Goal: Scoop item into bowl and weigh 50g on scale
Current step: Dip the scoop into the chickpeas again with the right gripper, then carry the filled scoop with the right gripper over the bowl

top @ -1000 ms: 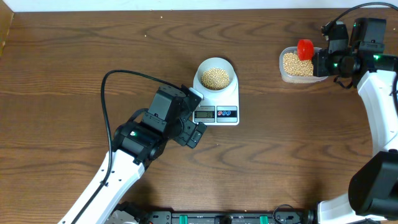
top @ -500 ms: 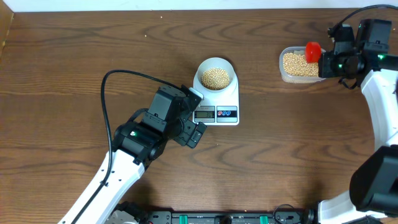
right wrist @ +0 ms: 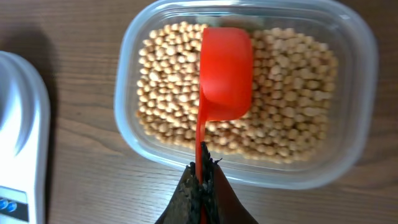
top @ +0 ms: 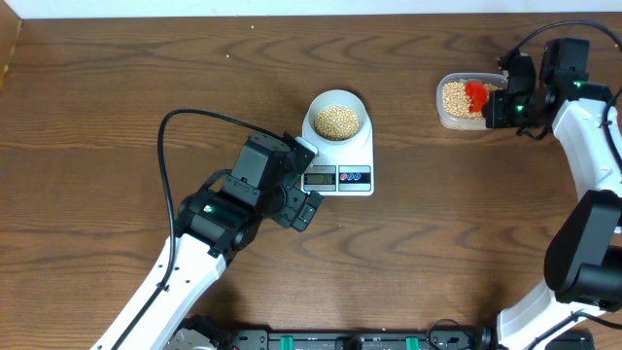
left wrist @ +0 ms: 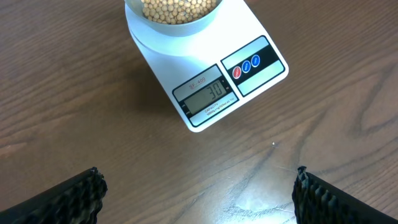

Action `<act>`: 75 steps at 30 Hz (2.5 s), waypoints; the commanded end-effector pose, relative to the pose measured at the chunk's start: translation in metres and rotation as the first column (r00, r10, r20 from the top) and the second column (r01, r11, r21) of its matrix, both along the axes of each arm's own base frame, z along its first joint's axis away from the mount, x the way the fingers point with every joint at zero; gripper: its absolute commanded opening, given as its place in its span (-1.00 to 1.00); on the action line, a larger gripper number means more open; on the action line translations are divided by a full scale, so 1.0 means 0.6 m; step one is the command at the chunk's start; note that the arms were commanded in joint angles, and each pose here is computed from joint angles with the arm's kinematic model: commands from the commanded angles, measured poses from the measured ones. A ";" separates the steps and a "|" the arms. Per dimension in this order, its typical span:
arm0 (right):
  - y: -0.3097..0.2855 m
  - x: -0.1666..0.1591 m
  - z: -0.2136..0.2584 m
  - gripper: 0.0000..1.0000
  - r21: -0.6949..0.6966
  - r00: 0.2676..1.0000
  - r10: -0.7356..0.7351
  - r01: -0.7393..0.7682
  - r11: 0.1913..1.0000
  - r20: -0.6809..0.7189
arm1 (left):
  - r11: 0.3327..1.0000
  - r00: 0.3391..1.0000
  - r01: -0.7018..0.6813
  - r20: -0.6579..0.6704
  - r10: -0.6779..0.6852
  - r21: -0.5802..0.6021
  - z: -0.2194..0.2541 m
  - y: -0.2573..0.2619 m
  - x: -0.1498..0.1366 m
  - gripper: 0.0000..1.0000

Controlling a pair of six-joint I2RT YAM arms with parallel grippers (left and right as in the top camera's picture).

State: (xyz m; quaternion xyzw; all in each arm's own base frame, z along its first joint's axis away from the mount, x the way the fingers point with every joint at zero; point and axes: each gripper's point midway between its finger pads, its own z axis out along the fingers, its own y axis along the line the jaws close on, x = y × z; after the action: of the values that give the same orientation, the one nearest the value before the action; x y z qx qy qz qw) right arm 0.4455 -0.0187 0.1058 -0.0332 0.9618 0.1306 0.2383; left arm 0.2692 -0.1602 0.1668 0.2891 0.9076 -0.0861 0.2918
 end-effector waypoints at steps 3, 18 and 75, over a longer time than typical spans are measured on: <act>0.027 -0.004 -0.009 -0.98 0.141 0.999 0.030 -0.027 0.990 -0.017 | 1.000 1.000 0.004 0.014 -0.004 0.009 0.004 0.001 0.006 0.96; -0.021 -0.011 0.011 -0.98 0.346 0.998 -0.057 0.058 0.936 -0.014 | 1.000 1.000 0.004 0.014 -0.004 0.009 0.004 0.001 0.006 0.96; 0.261 -0.019 0.105 -0.97 0.719 0.953 0.283 -0.271 0.641 0.106 | 1.000 1.000 0.004 0.014 -0.004 0.009 0.004 0.001 0.006 0.95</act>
State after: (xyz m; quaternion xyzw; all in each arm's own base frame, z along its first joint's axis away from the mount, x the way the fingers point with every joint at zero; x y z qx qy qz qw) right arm 0.4333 0.1217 0.1794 -0.0946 0.7998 0.5488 0.2239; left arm 0.2692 -0.1602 0.1668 0.2891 0.9076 -0.0861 0.2918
